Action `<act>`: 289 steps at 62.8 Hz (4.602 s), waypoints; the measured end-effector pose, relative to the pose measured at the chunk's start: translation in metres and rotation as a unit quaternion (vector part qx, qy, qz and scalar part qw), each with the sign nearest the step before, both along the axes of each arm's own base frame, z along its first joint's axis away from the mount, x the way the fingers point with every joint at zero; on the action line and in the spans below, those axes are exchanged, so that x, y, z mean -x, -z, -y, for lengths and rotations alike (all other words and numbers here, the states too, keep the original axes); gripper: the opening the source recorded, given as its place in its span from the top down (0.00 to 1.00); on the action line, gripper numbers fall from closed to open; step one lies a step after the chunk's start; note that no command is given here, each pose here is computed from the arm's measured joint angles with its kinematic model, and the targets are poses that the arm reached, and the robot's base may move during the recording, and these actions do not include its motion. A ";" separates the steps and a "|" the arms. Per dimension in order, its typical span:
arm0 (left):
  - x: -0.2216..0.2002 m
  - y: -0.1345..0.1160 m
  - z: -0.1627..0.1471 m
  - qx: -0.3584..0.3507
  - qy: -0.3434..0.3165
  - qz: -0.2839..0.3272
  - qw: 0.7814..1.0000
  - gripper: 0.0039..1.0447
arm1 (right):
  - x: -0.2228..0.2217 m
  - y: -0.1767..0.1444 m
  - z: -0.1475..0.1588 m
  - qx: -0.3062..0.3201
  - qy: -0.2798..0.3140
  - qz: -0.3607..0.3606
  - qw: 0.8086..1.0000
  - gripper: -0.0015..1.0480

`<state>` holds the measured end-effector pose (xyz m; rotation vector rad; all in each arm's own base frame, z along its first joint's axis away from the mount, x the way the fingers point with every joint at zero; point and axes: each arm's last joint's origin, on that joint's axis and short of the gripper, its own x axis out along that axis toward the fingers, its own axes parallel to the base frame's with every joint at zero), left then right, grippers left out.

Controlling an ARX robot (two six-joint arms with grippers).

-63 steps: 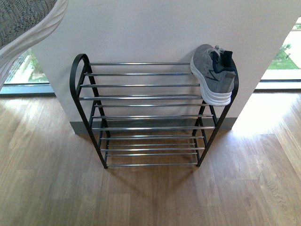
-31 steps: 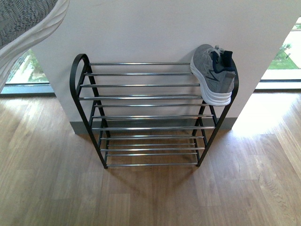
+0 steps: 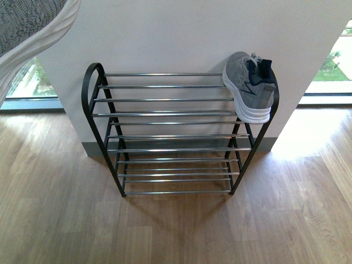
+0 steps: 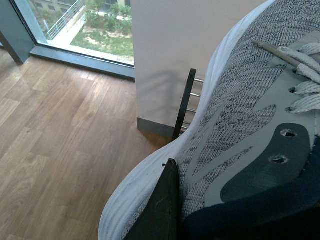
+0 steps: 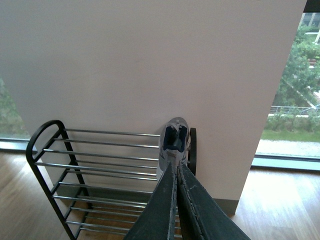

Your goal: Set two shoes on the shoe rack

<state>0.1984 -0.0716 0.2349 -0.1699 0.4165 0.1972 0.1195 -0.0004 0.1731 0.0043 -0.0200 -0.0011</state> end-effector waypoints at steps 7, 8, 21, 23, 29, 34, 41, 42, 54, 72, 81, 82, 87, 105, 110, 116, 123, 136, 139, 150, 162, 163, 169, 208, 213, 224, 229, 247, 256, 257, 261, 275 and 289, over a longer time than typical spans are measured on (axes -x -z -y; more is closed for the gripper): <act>0.000 0.000 0.000 0.000 0.000 0.000 1.000 0.99 | 0.003 0.000 0.000 0.000 0.000 0.000 1.000 0.98; 0.000 0.000 0.000 0.000 0.000 0.000 1.000 0.99 | 0.003 0.000 0.000 0.000 0.000 0.001 1.000 0.98; 0.000 0.000 0.000 0.000 0.000 0.000 1.000 0.99 | 0.008 0.000 0.000 0.000 0.000 0.001 1.000 0.98; 0.000 0.000 0.000 0.000 0.000 0.000 1.000 0.99 | 0.008 0.000 0.000 0.000 0.000 0.001 1.000 0.98; 0.000 0.000 0.000 0.000 0.000 0.000 1.000 0.99 | 0.010 0.000 0.000 0.000 0.000 0.001 1.000 0.98; 0.000 0.000 0.000 0.000 0.000 0.000 1.000 0.99 | 0.011 0.000 0.000 0.000 0.000 0.000 1.000 0.98; 0.000 0.000 0.000 0.000 0.000 0.000 1.000 0.99 | 0.017 0.005 0.000 0.000 0.000 -0.016 1.000 0.98; 0.000 0.000 0.000 0.000 0.000 0.000 1.000 0.99 | 0.018 0.005 0.000 0.000 0.000 -0.017 1.000 0.98; 0.000 0.000 0.000 0.000 0.001 0.000 1.000 0.99 | 0.022 0.004 0.000 0.000 0.001 -0.003 1.000 0.98; 0.000 0.000 0.000 0.000 0.000 0.000 1.000 0.99 | 0.023 0.003 0.000 0.001 0.001 -0.002 1.000 0.80; 0.000 0.000 0.000 0.000 0.000 0.000 1.000 0.99 | 0.023 0.003 0.000 0.001 0.001 -0.002 1.000 0.50; 0.000 0.000 0.000 0.000 0.000 0.000 1.000 0.99 | 0.023 0.003 0.000 0.001 0.001 -0.002 1.000 0.49; 0.000 0.000 0.000 0.000 -0.001 0.000 1.000 0.99 | 0.023 0.003 0.000 0.001 0.000 -0.002 1.000 0.35; 0.000 0.000 0.000 -0.001 -0.002 0.000 1.000 0.99 | 0.023 0.003 0.000 0.001 0.000 -0.002 1.000 0.09; 0.000 0.000 0.000 0.000 -0.001 0.000 1.000 0.99 | 0.023 0.003 0.000 0.001 0.001 -0.002 1.000 0.09; 0.000 0.000 0.000 0.001 0.002 -0.001 1.000 0.99 | 0.023 0.003 0.000 0.000 0.003 -0.002 1.000 0.09; 0.000 0.000 0.002 0.002 0.008 -0.001 1.000 0.99 | 0.023 0.003 0.000 0.001 0.002 -0.002 1.000 0.09; 0.000 0.000 0.001 0.000 0.001 0.000 1.000 0.99 | 0.023 0.003 0.000 0.001 0.002 -0.002 1.000 0.09; 0.000 0.000 0.001 0.000 0.001 0.000 1.000 0.99 | 0.023 0.003 0.000 0.001 0.002 -0.002 1.000 0.09; -0.057 0.001 0.007 -0.009 0.012 -0.070 0.997 0.99 | 0.023 0.003 0.000 0.001 0.002 -0.002 1.000 0.09; -0.130 0.018 0.026 0.007 0.023 -0.117 0.993 0.99 | 0.023 0.003 0.000 0.001 0.002 -0.002 1.000 0.09; -0.138 0.021 0.028 0.008 0.023 -0.122 0.992 0.99 | 0.023 0.003 0.000 0.001 0.002 -0.002 1.000 0.09; -0.169 0.037 0.041 0.022 0.021 -0.148 0.988 0.99 | 0.023 0.003 0.000 0.001 0.002 -0.002 1.000 0.09; -0.282 0.164 0.106 0.184 -0.011 -0.256 0.949 0.99 | 0.023 0.003 0.000 0.001 0.002 -0.002 1.000 0.09; -0.295 0.171 0.109 0.198 -0.004 -0.255 0.946 0.99 | 0.023 0.003 0.000 0.001 0.002 -0.002 1.000 0.09; -0.308 0.191 0.116 0.215 0.006 -0.267 0.939 0.99 | 0.023 0.003 0.000 0.001 0.002 -0.002 1.000 0.09; -0.312 0.197 0.119 0.212 0.005 -0.273 0.938 0.99 | 0.023 0.003 0.000 0.001 0.002 -0.002 1.000 0.09; -0.323 0.197 0.122 0.219 0.014 -0.262 0.940 0.89 | 0.023 0.003 0.000 0.001 0.001 -0.002 1.000 0.09; -0.320 0.194 0.122 0.216 0.022 -0.248 0.944 0.63 | 0.023 0.003 0.000 0.001 0.001 -0.002 1.000 0.09; -0.318 0.192 0.123 0.213 0.022 -0.247 0.945 0.60 | 0.023 0.003 0.000 0.001 0.001 -0.002 1.000 0.09; -0.305 0.180 0.123 0.166 0.019 -0.233 0.958 0.44 | 0.023 0.003 0.000 0.001 0.001 -0.002 1.000 0.09; -0.259 0.112 0.109 0.113 0.011 -0.158 0.981 0.07 | 0.023 0.003 0.000 0.001 0.001 -0.002 1.000 0.09; -0.197 0.045 0.073 0.090 -0.020 -0.092 0.991 0.09 | 0.023 0.003 0.000 0.001 0.001 -0.002 1.000 0.09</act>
